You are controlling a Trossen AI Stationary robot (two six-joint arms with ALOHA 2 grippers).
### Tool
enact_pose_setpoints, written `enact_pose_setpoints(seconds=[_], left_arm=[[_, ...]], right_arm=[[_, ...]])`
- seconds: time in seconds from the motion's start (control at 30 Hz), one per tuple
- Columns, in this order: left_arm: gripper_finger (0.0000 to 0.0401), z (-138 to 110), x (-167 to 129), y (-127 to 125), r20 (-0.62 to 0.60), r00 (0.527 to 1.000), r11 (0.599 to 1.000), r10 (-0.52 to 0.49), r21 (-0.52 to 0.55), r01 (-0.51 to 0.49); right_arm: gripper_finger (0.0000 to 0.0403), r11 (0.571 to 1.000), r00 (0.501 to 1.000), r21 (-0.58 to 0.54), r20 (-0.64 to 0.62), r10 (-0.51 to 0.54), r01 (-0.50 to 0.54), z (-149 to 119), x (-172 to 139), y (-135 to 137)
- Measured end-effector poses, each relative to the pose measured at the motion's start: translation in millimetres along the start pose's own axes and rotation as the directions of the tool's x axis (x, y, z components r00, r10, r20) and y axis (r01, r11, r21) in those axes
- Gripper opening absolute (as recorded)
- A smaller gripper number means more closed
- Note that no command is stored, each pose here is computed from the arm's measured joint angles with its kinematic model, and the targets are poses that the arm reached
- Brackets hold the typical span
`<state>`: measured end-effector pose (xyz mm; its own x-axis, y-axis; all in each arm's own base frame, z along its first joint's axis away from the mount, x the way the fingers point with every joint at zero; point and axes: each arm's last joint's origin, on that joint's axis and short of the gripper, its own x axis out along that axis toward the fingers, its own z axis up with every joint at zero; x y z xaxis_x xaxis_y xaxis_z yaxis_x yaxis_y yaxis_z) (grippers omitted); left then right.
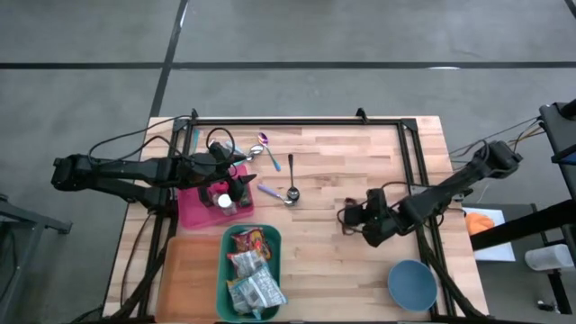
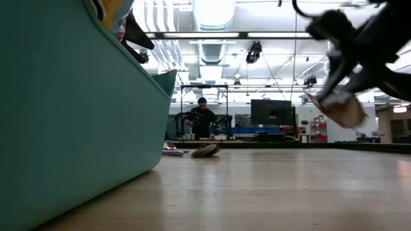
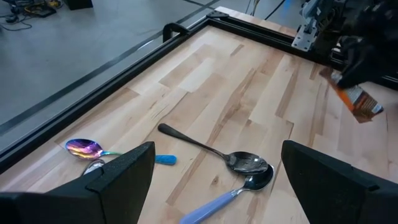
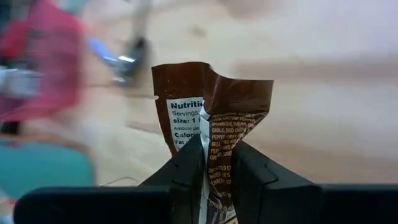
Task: Pick & Place Food Item
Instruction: Put the orange seasoning pack into the pink bin
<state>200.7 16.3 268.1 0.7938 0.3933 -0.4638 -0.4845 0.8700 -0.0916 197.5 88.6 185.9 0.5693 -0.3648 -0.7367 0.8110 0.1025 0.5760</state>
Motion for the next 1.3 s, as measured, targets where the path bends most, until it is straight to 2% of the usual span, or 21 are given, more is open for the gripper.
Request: enact_pose_setpoints(seconds=[0.13,0.27,0.43,0.6,0.7,0.9,1.17,1.3], left_arm=[[0.0352,-0.2,0.0,0.0,-0.001,1.000,1.000,0.000,0.001,0.000],[0.0352,-1.8,0.0,0.6,-0.018,1.000,1.000,0.006,0.007,-0.006],[0.0352,-2.8,0.0,0.9,-0.027,1.000,1.000,0.009,0.012,-0.009],[0.0352,-3.4,-0.1,1.1,-0.034,0.999,1.000,0.011,0.014,-0.011],[0.0352,-3.5,-0.1,1.1,-0.034,0.999,1.000,0.011,0.015,-0.011],[0.0352,-3.8,-0.1,1.3,-0.038,0.999,1.000,0.013,0.016,-0.012],[0.0352,-3.9,-0.1,1.3,-0.038,0.999,1.000,0.013,0.016,-0.012],[0.0352,-3.9,-0.1,1.3,-0.038,0.999,1.000,0.013,0.017,-0.012]], right_arm=[[0.0058,0.978,0.985,-0.169,0.094,0.143,-0.126,6.9,-8.3,11.5],[0.0058,0.924,0.950,-0.323,0.161,0.268,-0.206,15.1,-16.5,25.5],[0.0058,0.828,0.897,-0.496,0.192,0.399,-0.263,28.3,-24.1,45.7],[0.0058,0.710,0.831,-0.636,0.188,0.524,-0.304,41.4,-27.8,65.8],[0.0058,0.647,0.804,-0.691,0.161,0.572,-0.322,48.9,-25.2,73.6],[0.0058,0.550,0.764,-0.736,0.069,0.641,-0.395,61.5,-11.4,85.0],[0.0058,0.349,0.671,-0.845,-0.016,0.741,-0.405,69.2,8.4,99.4],[0.0058,0.306,0.660,-0.855,-0.056,0.749,-0.419,68.2,22.2,103.7]])
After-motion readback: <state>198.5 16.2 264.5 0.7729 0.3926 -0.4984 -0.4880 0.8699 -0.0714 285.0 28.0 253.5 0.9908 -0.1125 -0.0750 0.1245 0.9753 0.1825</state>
